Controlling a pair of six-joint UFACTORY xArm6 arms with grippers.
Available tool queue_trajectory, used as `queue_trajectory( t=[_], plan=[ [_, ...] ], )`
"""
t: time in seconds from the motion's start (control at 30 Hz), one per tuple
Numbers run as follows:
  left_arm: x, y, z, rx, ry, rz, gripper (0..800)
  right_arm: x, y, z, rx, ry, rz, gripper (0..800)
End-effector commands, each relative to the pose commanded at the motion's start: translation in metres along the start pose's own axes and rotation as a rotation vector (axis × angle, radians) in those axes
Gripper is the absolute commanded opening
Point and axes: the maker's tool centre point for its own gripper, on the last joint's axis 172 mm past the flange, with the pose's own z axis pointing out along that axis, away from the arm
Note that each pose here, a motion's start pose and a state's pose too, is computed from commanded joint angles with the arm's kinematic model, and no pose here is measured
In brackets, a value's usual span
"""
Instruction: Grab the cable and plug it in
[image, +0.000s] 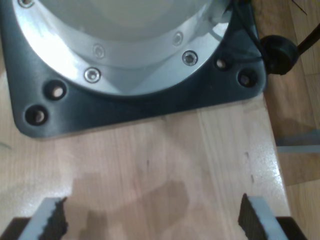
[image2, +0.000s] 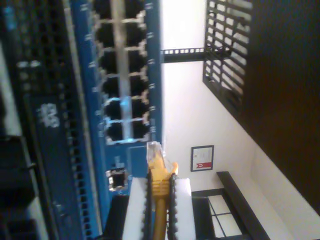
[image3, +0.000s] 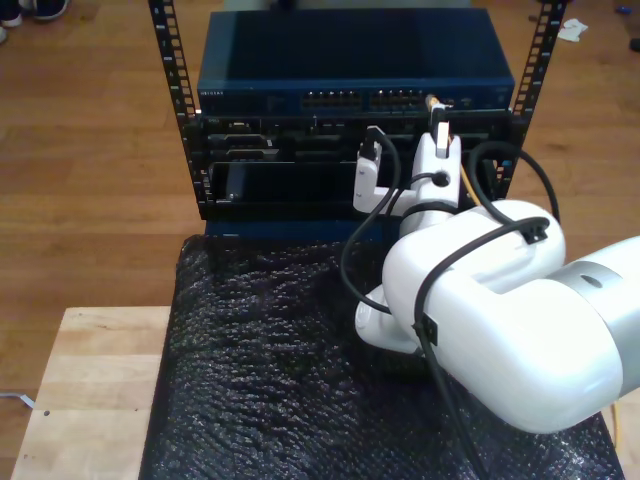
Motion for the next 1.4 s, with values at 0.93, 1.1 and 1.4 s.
queue_trajectory(
  t=[0.93,1.1,1.4],
  plan=[
    [0.0,0.0,0.0,0.0,0.0,0.0,800,0.005,0.0,0.01,-0.02,-0.005,0.019,0],
    [0.0,0.0,0.0,0.0,0.0,0.0,800,0.006,-0.001,0.011,-0.019,-0.004,0.019,0],
    [0.0,0.0,0.0,0.0,0.0,0.0,800,0.005,-0.002,0.013,-0.021,-0.007,0.023,0]
  ],
)
